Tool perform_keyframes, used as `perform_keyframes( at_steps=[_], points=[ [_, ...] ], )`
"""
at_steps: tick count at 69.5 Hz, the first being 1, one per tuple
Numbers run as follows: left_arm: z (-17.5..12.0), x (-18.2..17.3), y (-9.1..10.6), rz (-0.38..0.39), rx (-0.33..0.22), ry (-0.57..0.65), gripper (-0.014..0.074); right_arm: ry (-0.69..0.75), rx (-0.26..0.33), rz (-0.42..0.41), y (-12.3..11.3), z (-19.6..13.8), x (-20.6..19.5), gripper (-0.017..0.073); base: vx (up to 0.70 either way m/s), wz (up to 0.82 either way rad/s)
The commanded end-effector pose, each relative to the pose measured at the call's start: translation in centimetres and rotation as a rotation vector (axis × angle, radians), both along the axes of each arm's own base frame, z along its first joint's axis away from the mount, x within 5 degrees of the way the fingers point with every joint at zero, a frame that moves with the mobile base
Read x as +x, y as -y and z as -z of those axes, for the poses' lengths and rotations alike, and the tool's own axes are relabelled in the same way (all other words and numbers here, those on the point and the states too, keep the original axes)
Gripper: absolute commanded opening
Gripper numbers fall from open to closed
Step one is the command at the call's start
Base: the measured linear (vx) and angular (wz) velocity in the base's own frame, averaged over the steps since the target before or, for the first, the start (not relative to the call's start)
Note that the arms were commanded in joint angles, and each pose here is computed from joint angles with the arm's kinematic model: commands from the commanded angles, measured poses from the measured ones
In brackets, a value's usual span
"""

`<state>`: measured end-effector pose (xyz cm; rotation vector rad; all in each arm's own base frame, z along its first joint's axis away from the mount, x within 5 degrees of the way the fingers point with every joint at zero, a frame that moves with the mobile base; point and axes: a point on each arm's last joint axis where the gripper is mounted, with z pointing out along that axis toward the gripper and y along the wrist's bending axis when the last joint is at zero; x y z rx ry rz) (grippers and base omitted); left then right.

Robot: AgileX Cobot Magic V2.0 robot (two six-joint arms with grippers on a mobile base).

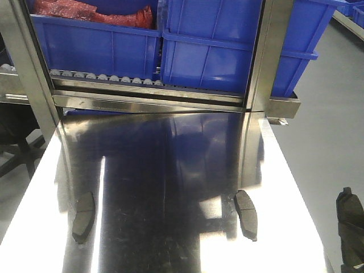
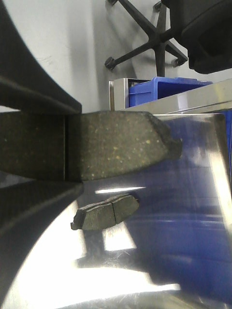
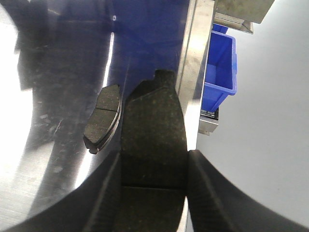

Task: Move and align brake pads A on conveyor
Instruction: 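Lift the brake pad with the right gripper away from the table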

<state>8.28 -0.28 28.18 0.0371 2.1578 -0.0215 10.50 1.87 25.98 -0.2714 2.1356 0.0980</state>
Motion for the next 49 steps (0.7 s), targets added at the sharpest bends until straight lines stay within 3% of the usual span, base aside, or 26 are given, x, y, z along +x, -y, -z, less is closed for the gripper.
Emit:
perform_keyframes(
  at_steps=[1, 49],
  points=[
    [-1.54, 0.45, 0.08, 0.005, -0.008, 0.108, 0.0122, 0.118, 0.013, 0.016, 0.08, -1.68, 0.53, 0.0069, 0.00, 0.00],
    [-1.54, 0.45, 0.08, 0.005, -0.008, 0.108, 0.0122, 0.116, 0.019, 0.018, 0.06, -1.68, 0.53, 0.0069, 0.00, 0.00]
  ],
)
